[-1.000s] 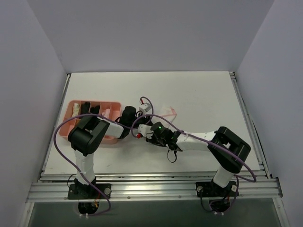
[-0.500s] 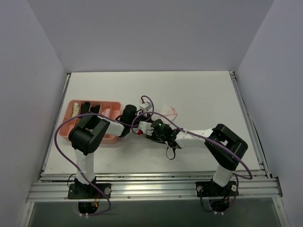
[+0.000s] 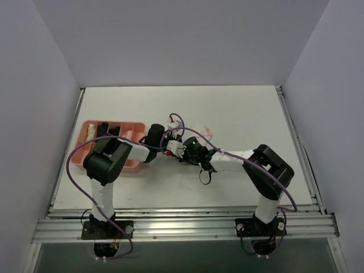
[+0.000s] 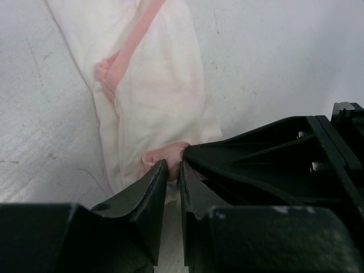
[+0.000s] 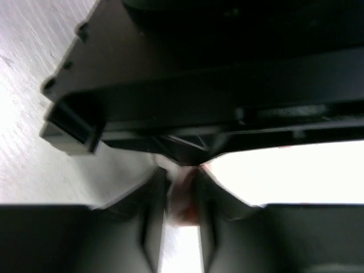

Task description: Roll the underwear

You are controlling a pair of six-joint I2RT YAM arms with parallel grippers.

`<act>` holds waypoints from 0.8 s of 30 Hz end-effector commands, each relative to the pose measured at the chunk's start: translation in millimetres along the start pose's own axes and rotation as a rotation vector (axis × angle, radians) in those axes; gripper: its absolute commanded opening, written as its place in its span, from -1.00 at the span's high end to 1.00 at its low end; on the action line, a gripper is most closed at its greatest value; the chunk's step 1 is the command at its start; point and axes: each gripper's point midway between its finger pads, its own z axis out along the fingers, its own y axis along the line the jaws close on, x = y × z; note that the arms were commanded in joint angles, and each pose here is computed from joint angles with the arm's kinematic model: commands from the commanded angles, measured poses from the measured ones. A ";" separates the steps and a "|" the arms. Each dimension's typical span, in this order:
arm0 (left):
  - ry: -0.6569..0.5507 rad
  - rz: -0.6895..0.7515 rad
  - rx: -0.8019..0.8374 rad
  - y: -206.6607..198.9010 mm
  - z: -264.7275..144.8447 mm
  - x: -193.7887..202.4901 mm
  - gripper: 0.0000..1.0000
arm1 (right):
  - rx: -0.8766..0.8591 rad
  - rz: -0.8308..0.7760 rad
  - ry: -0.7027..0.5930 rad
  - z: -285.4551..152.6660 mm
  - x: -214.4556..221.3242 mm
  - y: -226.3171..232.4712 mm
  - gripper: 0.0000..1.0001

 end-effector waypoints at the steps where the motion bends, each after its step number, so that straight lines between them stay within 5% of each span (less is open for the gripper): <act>1: 0.183 -0.082 -0.046 12.8 -4.6 59.4 0.49 | -0.125 0.039 0.146 8.0 45.8 30.0 0.67; 10: 0.111 -0.096 -0.066 18.3 -24.0 15.4 0.40 | -0.266 0.115 0.141 9.8 41.1 35.0 0.99; 24: -0.027 -0.220 -0.204 51.2 -59.1 -47.4 0.11 | -0.339 0.207 0.174 8.4 29.1 37.1 1.00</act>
